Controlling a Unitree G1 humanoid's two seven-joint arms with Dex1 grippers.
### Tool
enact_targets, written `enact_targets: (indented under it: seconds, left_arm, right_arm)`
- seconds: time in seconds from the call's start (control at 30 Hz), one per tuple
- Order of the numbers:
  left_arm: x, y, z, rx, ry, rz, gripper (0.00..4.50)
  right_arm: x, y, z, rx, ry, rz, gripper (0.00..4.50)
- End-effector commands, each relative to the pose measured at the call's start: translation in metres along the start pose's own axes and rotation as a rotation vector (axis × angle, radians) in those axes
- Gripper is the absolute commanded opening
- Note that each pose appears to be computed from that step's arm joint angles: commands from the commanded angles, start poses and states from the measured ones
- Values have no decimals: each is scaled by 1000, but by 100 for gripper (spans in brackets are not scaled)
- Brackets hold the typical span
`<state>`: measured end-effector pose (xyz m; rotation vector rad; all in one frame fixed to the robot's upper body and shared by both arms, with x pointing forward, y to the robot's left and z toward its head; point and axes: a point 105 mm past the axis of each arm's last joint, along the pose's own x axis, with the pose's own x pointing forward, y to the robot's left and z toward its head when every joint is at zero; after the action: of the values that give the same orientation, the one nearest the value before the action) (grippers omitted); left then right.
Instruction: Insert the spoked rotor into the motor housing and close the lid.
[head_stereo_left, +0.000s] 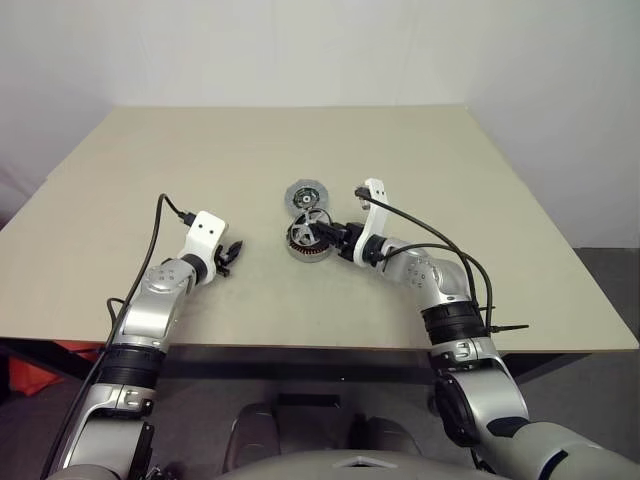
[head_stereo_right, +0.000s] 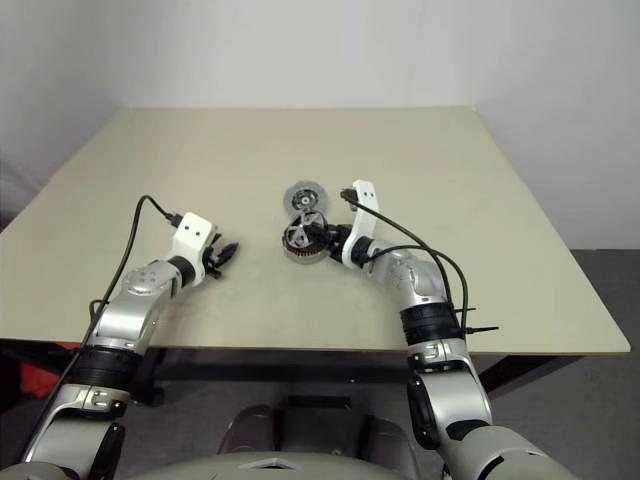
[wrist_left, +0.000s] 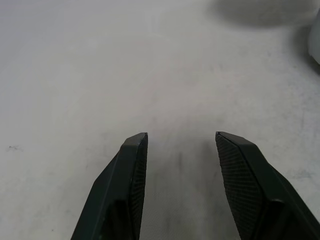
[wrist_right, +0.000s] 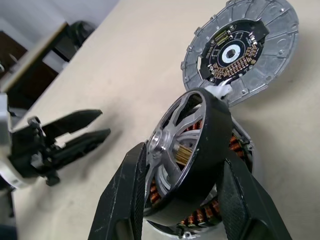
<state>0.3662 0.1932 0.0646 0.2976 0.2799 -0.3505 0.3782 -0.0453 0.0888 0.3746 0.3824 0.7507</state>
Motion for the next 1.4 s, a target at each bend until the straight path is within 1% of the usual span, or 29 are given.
enact_targets:
  seconds: [0.03,0.4,0.83,0.93,1.1,1.2,1.3,1.4]
  left_arm:
    - [-1,6,14,26,-44,17,227]
    - [0,6,15,30,-44,17,227]
    - [1,6,16,40,-48,15,227]
    - [1,6,17,40,-48,14,227]
    - [1,5,16,40,-48,14,227]
    - [1,5,15,39,-46,15,227]
    - [0,5,15,38,-46,16,227]
    - [0,5,15,37,-46,17,227]
  right_arm:
    - [-1,10,16,-132,-58,27,230]
    - [1,4,12,-363,-50,-15,230]
    - [2,-3,8,-435,-37,-54,230]
    - [3,-7,7,-416,-32,-73,230]
    - [3,-13,5,-252,-13,-78,230]
    - [3,-16,4,-197,0,-89,292]
    - [4,-14,4,-163,2,-88,388]
    - [4,-14,6,-192,-4,-98,388]
